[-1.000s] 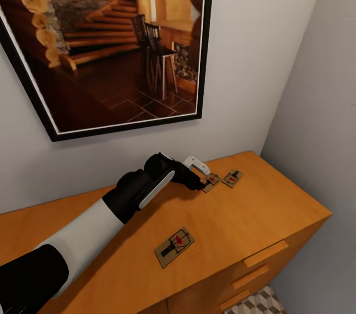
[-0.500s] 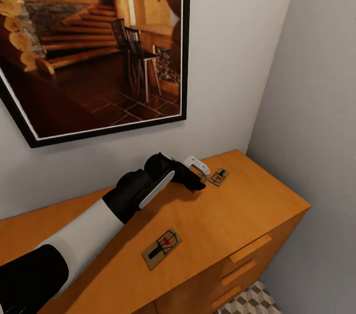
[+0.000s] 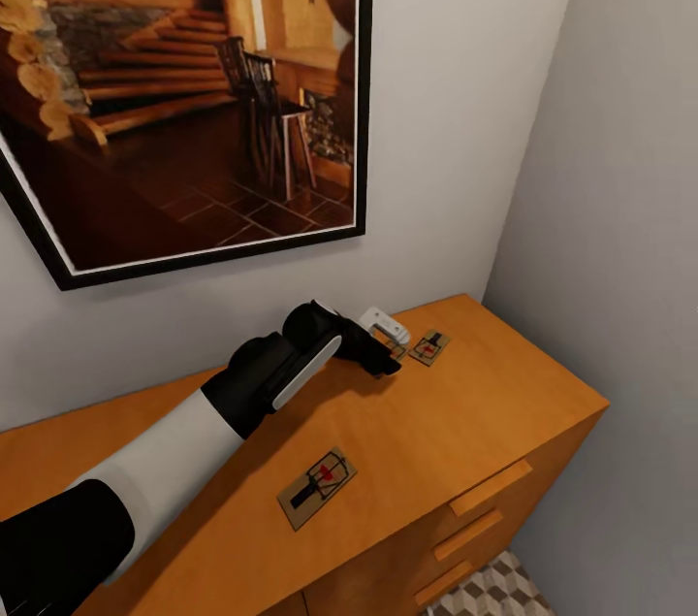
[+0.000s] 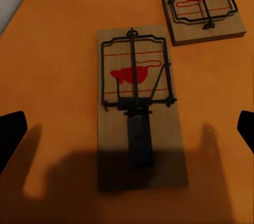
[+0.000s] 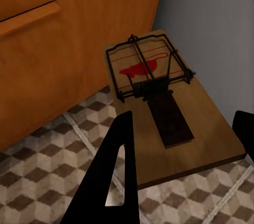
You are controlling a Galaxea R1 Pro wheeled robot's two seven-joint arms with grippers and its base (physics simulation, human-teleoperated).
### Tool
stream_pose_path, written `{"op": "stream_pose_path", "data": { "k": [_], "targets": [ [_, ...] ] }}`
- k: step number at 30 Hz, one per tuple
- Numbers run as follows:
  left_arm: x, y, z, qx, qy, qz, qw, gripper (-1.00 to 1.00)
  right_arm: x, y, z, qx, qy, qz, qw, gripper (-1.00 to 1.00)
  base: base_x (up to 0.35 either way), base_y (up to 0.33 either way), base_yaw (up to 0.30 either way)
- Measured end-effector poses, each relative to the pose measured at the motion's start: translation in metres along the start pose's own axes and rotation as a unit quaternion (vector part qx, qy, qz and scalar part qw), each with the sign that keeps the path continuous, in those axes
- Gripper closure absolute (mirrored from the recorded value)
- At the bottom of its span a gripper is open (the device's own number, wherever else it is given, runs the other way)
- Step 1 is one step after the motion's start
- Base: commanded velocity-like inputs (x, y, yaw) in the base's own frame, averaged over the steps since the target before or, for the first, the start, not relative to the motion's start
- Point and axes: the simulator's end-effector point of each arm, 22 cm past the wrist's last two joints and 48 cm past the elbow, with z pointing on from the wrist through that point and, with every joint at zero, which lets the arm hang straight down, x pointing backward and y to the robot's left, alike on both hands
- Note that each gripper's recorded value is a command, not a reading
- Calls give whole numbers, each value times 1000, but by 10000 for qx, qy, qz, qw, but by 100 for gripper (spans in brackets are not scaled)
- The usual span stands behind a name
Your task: Take the four mousetraps from the cabinet in the bathroom and place them on the bathroom floor. Make sure all four end up on the same floor surface, and ensure that at least two of them are either under or directly next to the same bathroom sink.
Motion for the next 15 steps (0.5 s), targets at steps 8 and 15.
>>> {"op": "stream_pose_path", "data": {
  "k": [8, 15],
  "targets": [
    [8, 5, 4, -34, 105, -53, 9999, -100, 0, 0, 0, 0, 0, 0, 10000, 100, 0, 0, 0],
    [12, 6, 6, -40, 150, -76, 9999, -100, 0, 0, 0, 0, 0, 0, 10000, 100, 0, 0, 0]
  ]
}}
